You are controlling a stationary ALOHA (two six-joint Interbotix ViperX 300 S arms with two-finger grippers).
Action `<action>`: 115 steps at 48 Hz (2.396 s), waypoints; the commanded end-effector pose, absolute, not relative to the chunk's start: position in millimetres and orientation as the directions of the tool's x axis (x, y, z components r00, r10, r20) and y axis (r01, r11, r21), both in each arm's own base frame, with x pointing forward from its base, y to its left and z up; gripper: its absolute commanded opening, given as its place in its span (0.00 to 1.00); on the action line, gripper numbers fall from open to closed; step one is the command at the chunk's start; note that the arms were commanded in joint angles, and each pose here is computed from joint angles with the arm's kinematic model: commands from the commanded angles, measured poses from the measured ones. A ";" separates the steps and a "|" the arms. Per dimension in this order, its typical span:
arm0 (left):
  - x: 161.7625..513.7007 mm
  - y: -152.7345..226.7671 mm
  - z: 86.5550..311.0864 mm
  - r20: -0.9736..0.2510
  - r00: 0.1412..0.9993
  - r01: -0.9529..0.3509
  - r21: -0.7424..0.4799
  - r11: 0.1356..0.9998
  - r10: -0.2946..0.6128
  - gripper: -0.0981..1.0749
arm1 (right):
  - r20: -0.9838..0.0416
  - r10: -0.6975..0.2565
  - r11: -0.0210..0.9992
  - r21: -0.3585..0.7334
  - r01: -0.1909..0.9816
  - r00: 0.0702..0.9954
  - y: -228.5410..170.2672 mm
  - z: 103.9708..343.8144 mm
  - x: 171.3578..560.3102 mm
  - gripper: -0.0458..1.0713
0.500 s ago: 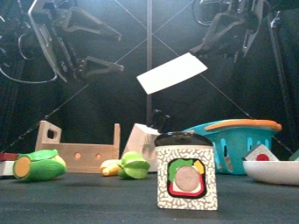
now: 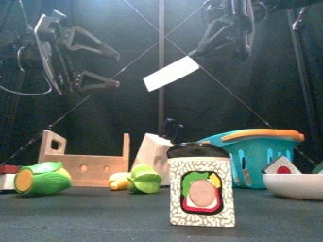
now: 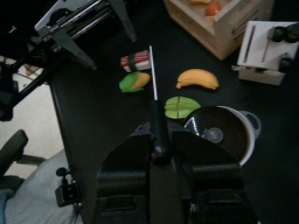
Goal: Place cleaver back in holder
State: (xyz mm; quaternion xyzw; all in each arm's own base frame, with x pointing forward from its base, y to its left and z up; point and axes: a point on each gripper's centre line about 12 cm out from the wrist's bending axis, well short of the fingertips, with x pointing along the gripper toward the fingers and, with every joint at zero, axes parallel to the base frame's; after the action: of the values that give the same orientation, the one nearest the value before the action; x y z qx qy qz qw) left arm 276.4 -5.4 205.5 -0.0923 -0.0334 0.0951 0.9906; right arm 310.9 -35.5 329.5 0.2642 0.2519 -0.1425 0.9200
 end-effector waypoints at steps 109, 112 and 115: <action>233.1 25.6 236.1 0.100 0.972 -0.198 -0.157 0.967 0.215 0.96 | -0.761 -0.346 0.705 0.175 0.687 0.549 -114.5 314.5 370.7 0.48; 233.1 25.6 236.1 0.100 0.972 -0.198 -0.159 0.967 0.215 0.96 | -0.764 -0.345 0.705 0.173 0.688 0.545 -114.9 312.6 372.4 0.48; 232.8 25.6 235.5 0.098 0.972 -0.198 -0.159 0.967 0.215 0.96 | -0.765 -0.346 0.705 0.171 0.688 0.544 -115.7 311.9 374.9 0.48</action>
State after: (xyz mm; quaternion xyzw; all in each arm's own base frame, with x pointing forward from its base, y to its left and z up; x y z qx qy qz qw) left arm 231.2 26.0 231.7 -0.0743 -0.0506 0.1055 0.9903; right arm 371.9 -111.7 294.5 0.2314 0.3903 -0.3059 0.8370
